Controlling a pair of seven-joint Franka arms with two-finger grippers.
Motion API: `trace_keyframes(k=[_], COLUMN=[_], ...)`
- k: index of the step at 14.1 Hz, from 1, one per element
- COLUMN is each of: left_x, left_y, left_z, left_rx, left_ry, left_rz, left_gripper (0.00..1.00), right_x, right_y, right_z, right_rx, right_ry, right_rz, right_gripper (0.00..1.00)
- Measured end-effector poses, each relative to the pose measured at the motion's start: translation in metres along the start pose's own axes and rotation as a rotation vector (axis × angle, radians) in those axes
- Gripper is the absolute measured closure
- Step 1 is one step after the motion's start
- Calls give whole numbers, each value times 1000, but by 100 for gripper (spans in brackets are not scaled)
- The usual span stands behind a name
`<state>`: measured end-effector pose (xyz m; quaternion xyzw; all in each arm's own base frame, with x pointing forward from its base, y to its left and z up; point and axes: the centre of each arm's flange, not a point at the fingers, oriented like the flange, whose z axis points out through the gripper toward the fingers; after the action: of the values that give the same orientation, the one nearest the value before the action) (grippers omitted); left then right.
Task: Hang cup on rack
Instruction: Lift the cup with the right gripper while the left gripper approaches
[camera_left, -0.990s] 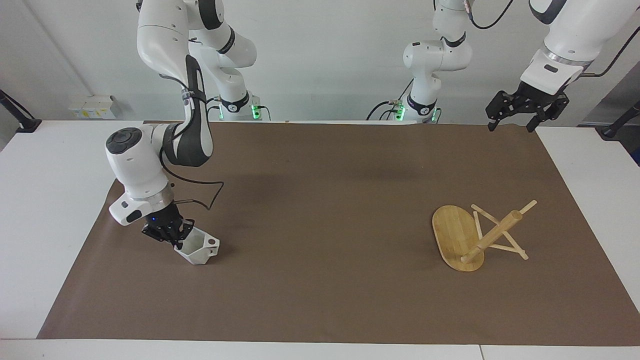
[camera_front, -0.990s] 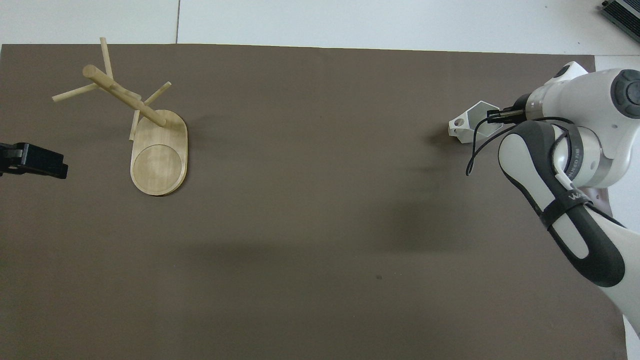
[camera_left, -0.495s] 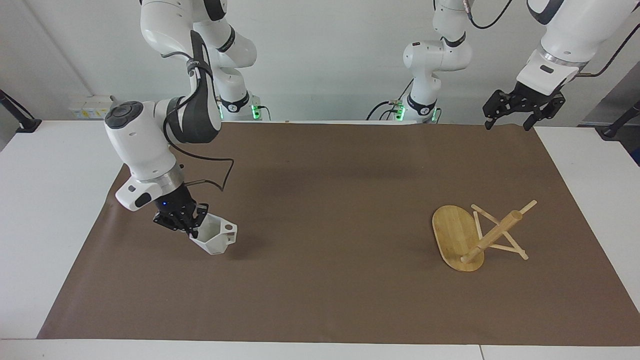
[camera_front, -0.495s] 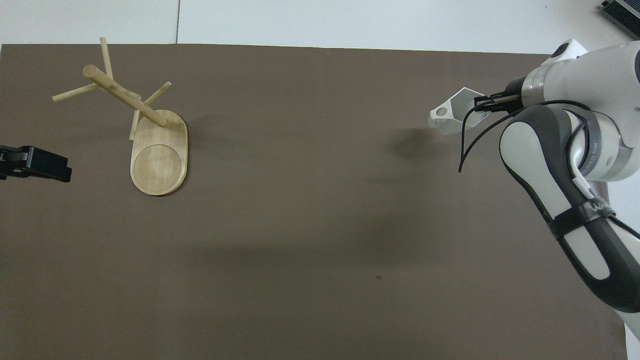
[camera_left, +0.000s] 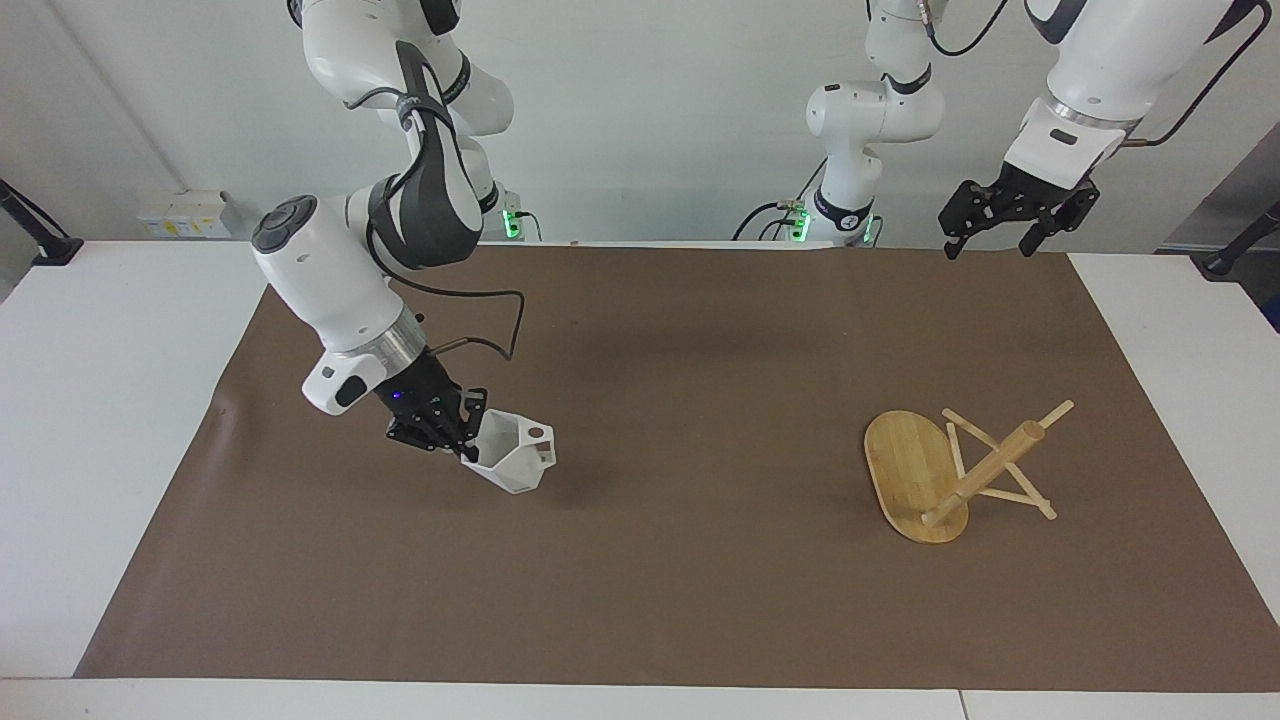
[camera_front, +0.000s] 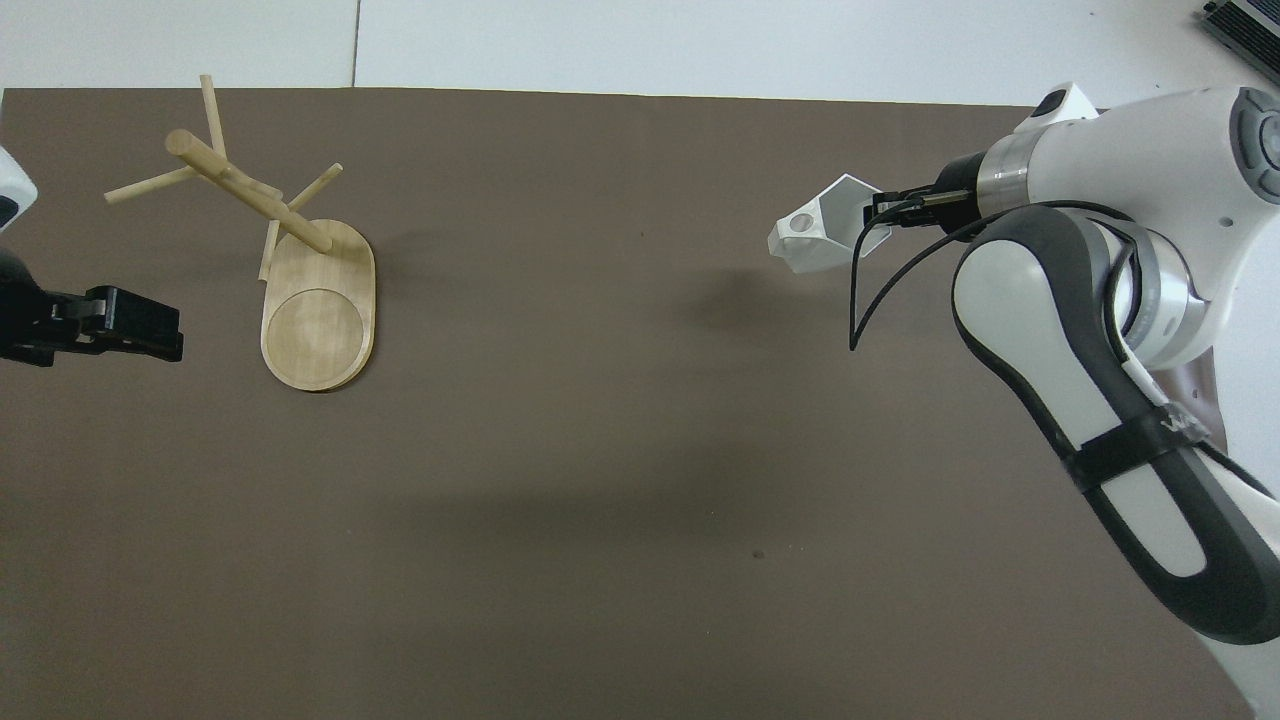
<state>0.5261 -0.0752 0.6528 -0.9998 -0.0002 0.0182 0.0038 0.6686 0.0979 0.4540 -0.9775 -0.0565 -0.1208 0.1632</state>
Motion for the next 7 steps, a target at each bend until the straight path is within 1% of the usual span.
trace_keyframes(k=[4,6,7], left_x=[-1,0,0], left_y=[5,8,10], left_z=[0,0,0], left_rx=[-42,-69,-86], left_ry=[-7,-9,-7], left_rz=[-80,-142,-185], left_gripper=[0,0,0], right_x=[-1,1,1], right_y=[-24,-41,-49], right_z=[4,5,6], right_rx=[31,90,122], right_ry=[1,31,35], right_rz=[4,29,46], right_gripper=[96,96,96])
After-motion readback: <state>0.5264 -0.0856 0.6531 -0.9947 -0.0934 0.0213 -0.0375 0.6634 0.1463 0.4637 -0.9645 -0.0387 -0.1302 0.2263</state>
